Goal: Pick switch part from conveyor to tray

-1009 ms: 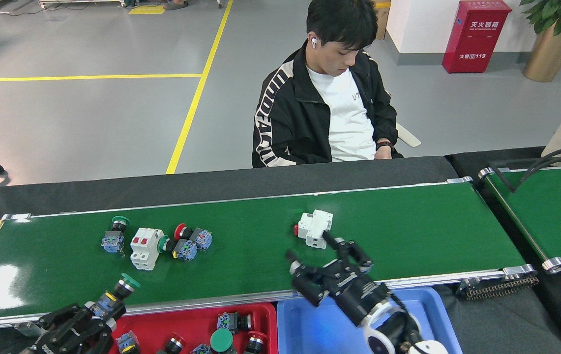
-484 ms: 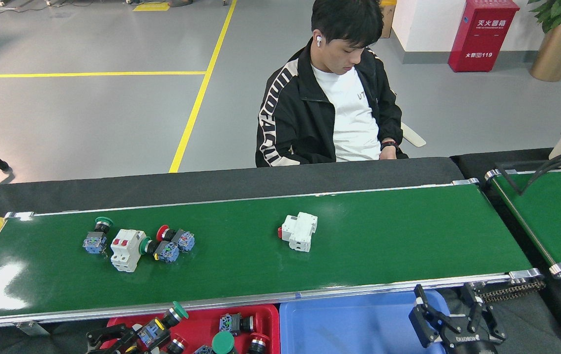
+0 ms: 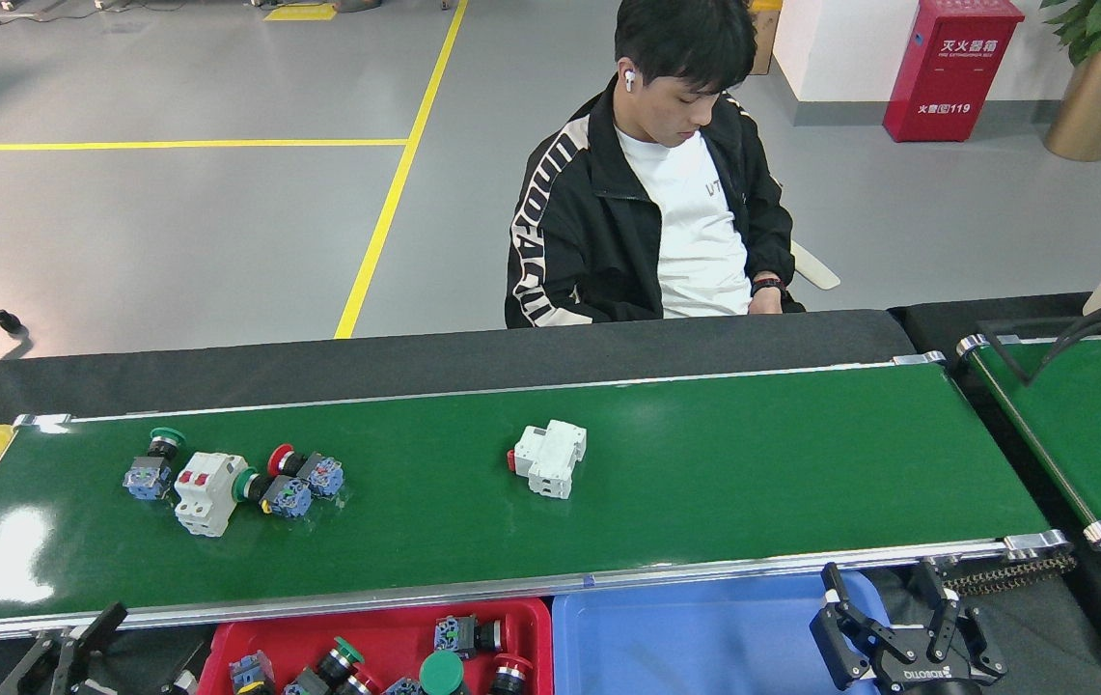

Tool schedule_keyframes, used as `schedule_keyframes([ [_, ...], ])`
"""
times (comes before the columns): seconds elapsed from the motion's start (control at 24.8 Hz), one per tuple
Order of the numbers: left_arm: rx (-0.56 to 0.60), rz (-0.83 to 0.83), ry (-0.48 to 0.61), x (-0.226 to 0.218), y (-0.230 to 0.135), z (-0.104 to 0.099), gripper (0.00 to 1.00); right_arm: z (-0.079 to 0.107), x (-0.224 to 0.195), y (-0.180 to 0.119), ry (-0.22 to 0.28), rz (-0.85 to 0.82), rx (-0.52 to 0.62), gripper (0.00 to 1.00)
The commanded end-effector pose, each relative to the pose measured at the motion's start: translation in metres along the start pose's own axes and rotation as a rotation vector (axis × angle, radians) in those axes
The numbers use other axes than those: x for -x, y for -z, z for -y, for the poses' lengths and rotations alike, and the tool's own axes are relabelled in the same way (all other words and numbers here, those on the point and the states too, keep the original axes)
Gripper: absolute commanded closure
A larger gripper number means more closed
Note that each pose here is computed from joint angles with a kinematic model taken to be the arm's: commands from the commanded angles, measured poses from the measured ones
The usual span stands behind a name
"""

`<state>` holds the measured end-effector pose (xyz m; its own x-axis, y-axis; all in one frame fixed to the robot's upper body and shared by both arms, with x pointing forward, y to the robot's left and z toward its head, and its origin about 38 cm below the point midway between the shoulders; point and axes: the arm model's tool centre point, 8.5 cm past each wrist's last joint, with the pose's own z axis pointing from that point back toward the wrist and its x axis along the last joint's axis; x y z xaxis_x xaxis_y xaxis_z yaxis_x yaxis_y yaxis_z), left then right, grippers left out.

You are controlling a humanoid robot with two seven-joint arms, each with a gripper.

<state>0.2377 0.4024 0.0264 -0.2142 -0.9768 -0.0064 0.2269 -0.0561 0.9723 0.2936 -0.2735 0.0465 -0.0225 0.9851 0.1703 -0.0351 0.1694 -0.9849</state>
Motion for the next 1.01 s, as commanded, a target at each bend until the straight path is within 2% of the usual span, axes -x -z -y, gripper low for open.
schedule_keyframes([
  [0.0,0.022,-0.113,-0.011,0.018,-0.003,-0.001,0.03,0.006,0.002,0.001,-0.003,-0.002,0.023,0.00],
  [0.16,0.000,-0.270,-0.018,0.046,-0.012,-0.008,0.03,0.004,0.003,0.002,-0.003,-0.005,0.018,0.00],
  [0.28,-0.021,-0.292,-0.016,0.051,-0.004,-0.016,0.03,0.006,0.002,0.004,-0.001,-0.007,0.024,0.00],
  [0.4,-0.060,-0.320,0.001,0.058,0.021,-0.035,0.03,0.009,0.001,0.008,-0.001,-0.003,0.030,0.00],
  [0.48,-0.047,-0.313,-0.004,0.059,0.046,-0.035,0.03,0.013,0.001,0.014,-0.001,0.003,0.039,0.00],
  [0.65,-0.015,-0.297,-0.033,0.077,0.094,-0.037,0.03,0.008,0.004,0.024,-0.002,-0.005,0.028,0.00],
  [0.85,-0.007,-0.324,-0.010,0.105,0.123,-0.044,0.03,0.000,0.009,0.030,-0.002,-0.015,0.005,0.00],
  [0.89,-0.003,-0.329,0.000,0.110,0.127,-0.044,0.04,-0.001,0.009,0.030,-0.001,-0.016,0.004,0.00],
  [0.93,0.000,-0.324,0.007,0.114,0.130,-0.044,0.09,-0.001,0.009,0.030,-0.002,-0.014,0.002,0.00],
  [0.97,0.005,-0.318,0.019,0.118,0.129,-0.043,0.21,-0.001,0.009,0.030,-0.002,-0.013,0.004,0.00],
])
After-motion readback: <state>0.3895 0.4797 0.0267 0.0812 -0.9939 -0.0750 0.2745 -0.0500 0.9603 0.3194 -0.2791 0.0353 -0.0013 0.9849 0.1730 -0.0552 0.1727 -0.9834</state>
